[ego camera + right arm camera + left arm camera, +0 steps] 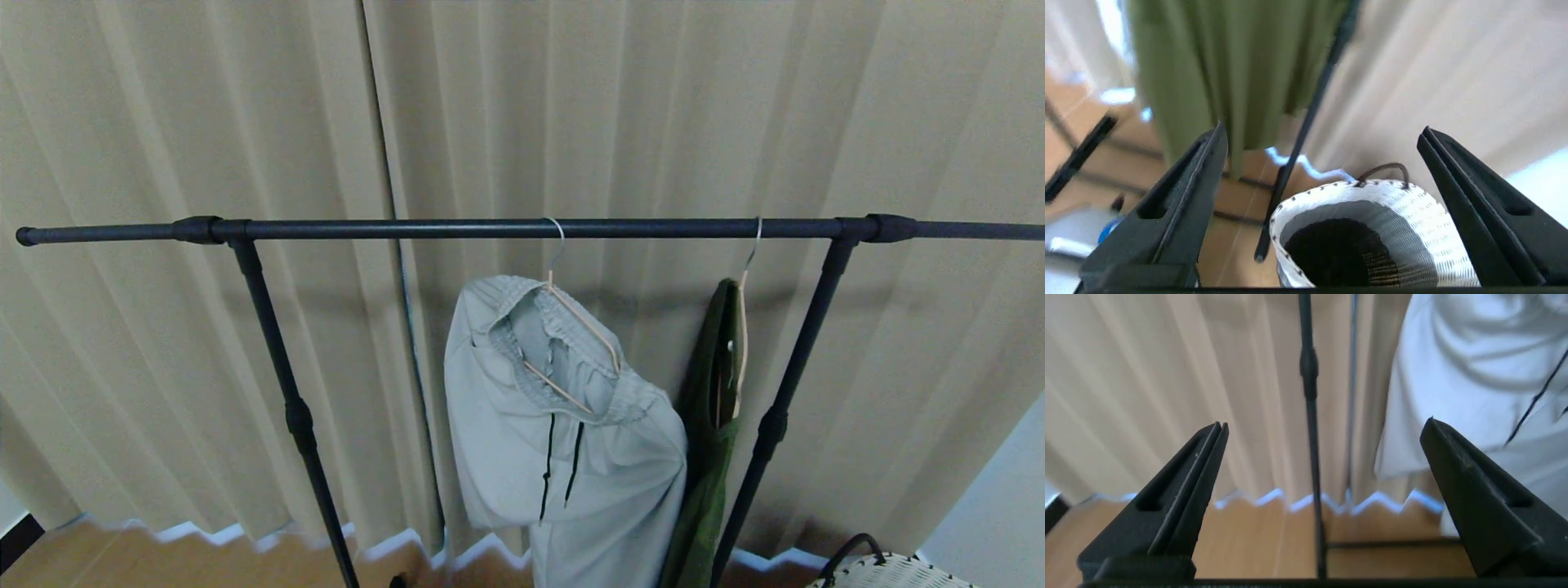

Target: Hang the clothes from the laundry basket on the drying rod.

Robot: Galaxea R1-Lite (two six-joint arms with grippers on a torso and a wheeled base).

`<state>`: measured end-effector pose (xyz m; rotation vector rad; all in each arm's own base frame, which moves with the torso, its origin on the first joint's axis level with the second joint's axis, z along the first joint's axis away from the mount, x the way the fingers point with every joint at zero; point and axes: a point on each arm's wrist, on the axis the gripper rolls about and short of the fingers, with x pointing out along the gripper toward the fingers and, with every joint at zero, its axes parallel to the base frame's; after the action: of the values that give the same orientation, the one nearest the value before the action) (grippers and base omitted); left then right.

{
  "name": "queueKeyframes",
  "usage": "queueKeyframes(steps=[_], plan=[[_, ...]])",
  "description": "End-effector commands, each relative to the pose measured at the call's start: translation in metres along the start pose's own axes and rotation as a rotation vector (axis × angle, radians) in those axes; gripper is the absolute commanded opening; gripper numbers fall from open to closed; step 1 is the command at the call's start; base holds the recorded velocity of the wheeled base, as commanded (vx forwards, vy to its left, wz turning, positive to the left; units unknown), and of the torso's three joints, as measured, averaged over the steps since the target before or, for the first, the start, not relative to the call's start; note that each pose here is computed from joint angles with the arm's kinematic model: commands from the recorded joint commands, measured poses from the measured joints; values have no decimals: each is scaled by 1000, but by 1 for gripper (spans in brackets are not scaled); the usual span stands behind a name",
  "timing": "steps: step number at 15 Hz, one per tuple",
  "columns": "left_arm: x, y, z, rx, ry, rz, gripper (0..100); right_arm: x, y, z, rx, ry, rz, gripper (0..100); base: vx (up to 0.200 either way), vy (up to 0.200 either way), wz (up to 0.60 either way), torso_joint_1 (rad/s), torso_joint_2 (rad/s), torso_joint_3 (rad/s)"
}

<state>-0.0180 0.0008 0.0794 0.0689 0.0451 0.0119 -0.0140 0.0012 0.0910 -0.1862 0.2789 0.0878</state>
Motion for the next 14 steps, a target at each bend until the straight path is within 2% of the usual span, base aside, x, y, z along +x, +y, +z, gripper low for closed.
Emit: queueKeyframes(steps=[1,5,9,12,14], plan=[[-5,0,-2,-45,-60,2,100,-7,1,-4,-3,-77,-24,100,0,0,0,0,0,0],[-5,0,-2,-65,-61,7,100,-16,3,-10,7,-199,-54,100,0,0,0,0,0,0],[-5,0,-2,-77,-63,4,100,-12,3,-14,27,-189,-59,100,0,0,0,0,0,0],[-5,0,-2,-77,-63,4,100,-9,4,-17,127,-203,-48,100,0,0,0,0,0,0],[-5,0,-2,-77,-63,4,100,-9,5,-16,144,-219,20,100,0,0,0,0,0,0]])
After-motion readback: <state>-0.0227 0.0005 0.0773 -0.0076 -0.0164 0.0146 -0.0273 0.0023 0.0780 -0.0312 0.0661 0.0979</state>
